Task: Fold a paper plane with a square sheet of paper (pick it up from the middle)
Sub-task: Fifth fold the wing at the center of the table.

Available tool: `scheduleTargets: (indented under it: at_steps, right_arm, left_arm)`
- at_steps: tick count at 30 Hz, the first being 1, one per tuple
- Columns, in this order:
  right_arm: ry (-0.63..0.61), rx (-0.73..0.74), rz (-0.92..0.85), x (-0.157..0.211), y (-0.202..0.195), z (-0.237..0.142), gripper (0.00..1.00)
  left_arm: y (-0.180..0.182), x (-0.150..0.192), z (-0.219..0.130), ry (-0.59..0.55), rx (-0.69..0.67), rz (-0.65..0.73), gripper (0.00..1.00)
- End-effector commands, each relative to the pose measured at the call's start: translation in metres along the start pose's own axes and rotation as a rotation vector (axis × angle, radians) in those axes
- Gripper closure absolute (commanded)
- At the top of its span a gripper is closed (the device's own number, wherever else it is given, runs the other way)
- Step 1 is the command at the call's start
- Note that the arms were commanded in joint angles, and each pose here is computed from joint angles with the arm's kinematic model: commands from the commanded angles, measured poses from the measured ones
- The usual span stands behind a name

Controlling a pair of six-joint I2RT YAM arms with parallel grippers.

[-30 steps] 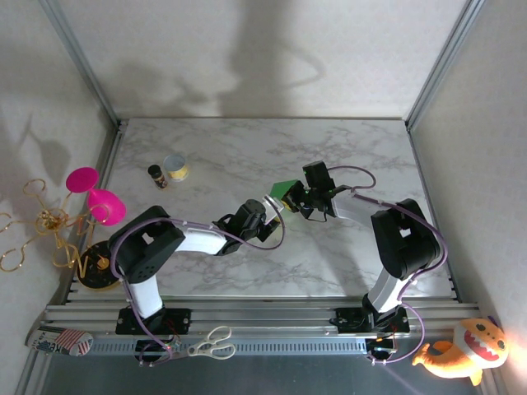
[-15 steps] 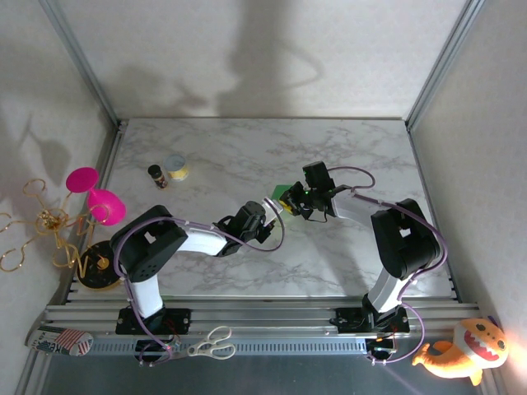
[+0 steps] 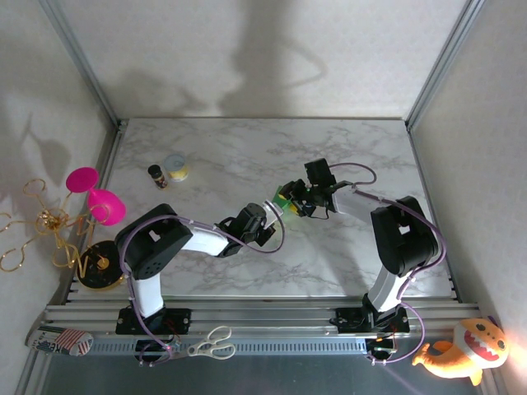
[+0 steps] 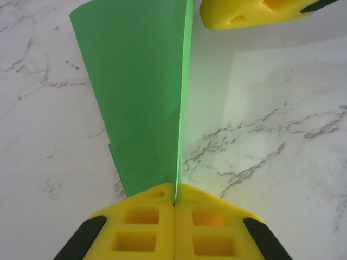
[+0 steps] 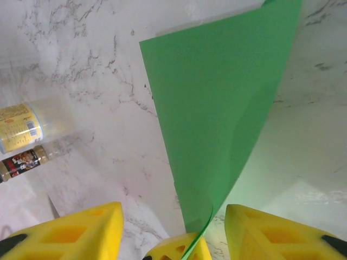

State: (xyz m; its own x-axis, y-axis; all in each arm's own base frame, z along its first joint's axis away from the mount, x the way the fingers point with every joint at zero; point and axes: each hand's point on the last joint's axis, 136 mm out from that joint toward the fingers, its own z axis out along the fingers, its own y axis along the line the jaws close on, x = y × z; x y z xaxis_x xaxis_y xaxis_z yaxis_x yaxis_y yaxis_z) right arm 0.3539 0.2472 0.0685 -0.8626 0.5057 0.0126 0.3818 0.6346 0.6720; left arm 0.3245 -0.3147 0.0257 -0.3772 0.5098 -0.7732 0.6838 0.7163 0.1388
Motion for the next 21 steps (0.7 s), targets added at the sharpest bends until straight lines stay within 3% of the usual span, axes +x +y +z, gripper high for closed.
scheduleTargets:
  at_steps: [1,9,21]
  right_arm:
    - [-0.030,0.022,-0.022,-0.009,0.000,-0.005,0.45]
    - [-0.072,0.029,-0.087,-0.018,0.002,-0.011,0.42]
    - [-0.176,0.013,-0.331,-0.034,0.000,-0.032,0.37]
  left_arm:
    - [-0.004,0.005,0.003,0.015,0.042,-0.044,0.97]
    - [-0.003,0.001,0.002,0.020,0.110,-0.147,1.00]
    - [0.004,-0.001,0.000,0.020,0.195,-0.363,0.98]
